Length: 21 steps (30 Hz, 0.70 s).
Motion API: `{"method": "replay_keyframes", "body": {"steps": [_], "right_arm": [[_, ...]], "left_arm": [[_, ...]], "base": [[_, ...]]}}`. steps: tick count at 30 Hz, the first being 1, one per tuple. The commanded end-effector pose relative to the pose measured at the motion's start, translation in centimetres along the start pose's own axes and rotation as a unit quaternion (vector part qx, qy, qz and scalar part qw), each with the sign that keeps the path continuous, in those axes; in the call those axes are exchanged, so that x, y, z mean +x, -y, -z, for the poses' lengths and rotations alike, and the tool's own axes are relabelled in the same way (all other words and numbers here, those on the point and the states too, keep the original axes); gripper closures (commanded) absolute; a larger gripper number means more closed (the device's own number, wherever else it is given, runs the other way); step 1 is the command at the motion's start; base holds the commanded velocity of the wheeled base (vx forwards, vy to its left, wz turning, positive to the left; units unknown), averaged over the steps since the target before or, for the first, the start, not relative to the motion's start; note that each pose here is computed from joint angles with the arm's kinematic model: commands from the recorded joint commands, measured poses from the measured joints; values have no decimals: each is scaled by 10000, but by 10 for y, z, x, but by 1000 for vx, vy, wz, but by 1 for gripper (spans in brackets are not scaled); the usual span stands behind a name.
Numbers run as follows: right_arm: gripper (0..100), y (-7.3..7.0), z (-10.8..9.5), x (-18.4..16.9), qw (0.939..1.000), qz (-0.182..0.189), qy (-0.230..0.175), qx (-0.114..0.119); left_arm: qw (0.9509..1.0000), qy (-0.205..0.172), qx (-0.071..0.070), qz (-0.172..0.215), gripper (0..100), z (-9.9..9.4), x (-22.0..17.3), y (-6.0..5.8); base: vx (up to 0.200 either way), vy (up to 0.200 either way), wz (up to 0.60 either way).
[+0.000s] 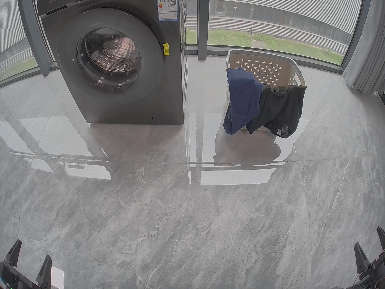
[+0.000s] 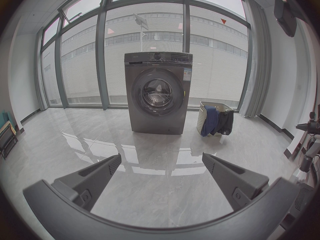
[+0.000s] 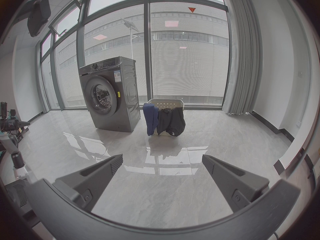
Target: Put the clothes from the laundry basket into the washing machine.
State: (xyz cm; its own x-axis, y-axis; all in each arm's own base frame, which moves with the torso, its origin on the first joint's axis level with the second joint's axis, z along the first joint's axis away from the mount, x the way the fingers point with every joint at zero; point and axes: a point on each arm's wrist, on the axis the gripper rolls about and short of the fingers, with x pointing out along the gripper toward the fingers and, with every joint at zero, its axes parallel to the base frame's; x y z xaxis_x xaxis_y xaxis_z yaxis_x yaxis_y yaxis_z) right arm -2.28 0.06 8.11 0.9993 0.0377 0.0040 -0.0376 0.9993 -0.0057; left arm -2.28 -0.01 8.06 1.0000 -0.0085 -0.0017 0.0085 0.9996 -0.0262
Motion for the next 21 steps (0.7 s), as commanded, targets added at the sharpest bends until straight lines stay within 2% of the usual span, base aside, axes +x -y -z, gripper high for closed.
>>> {"method": "replay_keyframes", "body": {"steps": [1, 8, 11, 20, 21], "right_arm": [[0, 0, 5, 1, 10000, -4, -66, -1], [0, 0, 5, 1, 10000, -4, -66, -9], [0, 0, 5, 1, 10000, -4, -59, -9], [0, 0, 5, 1, 10000, -4, -59, -9], [0, 0, 5, 1, 10000, -4, -59, -9]], "left_arm": [[10000, -30, -15, -5, 0, 5, 0, 0], [10000, -29, -15, -13, 0, 5, 0, 0], [10000, -29, -15, -13, 0, 5, 0, 0], [10000, -29, -15, -13, 0, 5, 0, 0], [10000, -30, -15, -5, 0, 5, 0, 0]], "base": [[200, 0, 0], [0, 0, 0], [0, 0, -600], [0, 0, 0], [200, 0, 0]]}}
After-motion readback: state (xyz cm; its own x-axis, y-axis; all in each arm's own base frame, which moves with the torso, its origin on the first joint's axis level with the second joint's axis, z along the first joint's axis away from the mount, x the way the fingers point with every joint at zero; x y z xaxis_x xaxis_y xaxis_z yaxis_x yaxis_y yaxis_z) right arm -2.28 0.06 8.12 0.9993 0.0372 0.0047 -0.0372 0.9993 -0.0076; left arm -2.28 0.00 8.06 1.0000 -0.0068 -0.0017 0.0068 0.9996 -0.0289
